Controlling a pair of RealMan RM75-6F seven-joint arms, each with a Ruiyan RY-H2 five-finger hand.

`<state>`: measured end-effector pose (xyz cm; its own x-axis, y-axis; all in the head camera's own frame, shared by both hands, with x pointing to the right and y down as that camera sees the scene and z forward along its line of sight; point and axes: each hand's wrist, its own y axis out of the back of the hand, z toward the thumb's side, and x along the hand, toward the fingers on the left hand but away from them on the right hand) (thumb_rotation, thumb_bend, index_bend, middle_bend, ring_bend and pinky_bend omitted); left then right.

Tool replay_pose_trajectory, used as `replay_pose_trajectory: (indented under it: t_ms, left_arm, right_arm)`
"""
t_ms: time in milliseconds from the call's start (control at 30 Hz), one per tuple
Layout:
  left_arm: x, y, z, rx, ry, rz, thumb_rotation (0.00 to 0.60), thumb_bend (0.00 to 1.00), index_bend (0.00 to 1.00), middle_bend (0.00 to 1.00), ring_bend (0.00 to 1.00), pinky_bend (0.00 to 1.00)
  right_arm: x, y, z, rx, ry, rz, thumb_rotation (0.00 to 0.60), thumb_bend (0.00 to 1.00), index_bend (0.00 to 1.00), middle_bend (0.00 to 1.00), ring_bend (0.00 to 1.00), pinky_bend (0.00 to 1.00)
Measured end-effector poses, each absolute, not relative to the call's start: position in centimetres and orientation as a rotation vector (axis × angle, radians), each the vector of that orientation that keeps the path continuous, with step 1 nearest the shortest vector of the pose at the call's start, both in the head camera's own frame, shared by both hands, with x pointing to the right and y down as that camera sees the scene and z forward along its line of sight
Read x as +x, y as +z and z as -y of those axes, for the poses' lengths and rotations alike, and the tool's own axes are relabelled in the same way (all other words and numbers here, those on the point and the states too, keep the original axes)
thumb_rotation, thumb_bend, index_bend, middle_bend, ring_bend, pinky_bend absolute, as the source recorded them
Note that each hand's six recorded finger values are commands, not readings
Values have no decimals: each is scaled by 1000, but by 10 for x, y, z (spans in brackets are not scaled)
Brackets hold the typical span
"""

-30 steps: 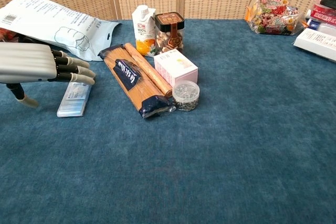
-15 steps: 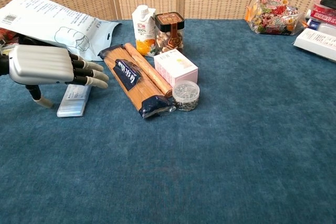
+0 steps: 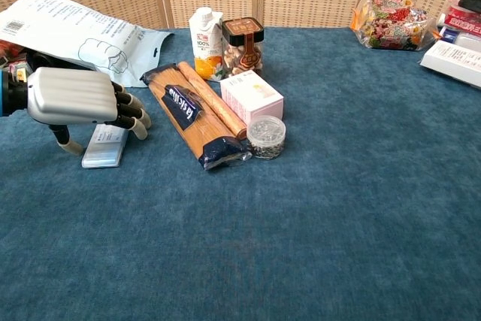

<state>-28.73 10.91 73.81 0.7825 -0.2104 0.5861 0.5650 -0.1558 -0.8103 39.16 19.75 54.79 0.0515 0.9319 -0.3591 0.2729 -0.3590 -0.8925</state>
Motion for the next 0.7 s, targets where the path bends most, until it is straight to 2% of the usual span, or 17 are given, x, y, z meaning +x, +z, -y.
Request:
replay_pose_trajectory:
  t_ms: [100, 267, 467, 700]
  left_arm:
    - [-286, 737, -109, -1585, -684, 292, 600, 149, 657, 554, 470, 526]
    - [-286, 734, -109, -1567, -670, 291, 600, 159, 708, 603, 517, 586]
    - [-289, 722, -105, -1561, -653, 244, 600, 161, 713, 607, 522, 594]
    - [-297, 692, -89, -1533, -618, 140, 600, 155, 712, 606, 522, 596]
  right_arm:
    - [392, 547, -198, -1701, 1332, 1219, 600, 0, 0, 0, 0, 0]
    - [391, 546, -198, -1701, 1325, 1220, 600, 0, 0, 0, 0, 0]
    - [390, 544, -199, -1703, 1319, 1218, 600, 0, 0, 0, 0, 0]
    - [387, 543, -200, -1706, 1312, 1214, 600, 0, 0, 0, 0, 0]
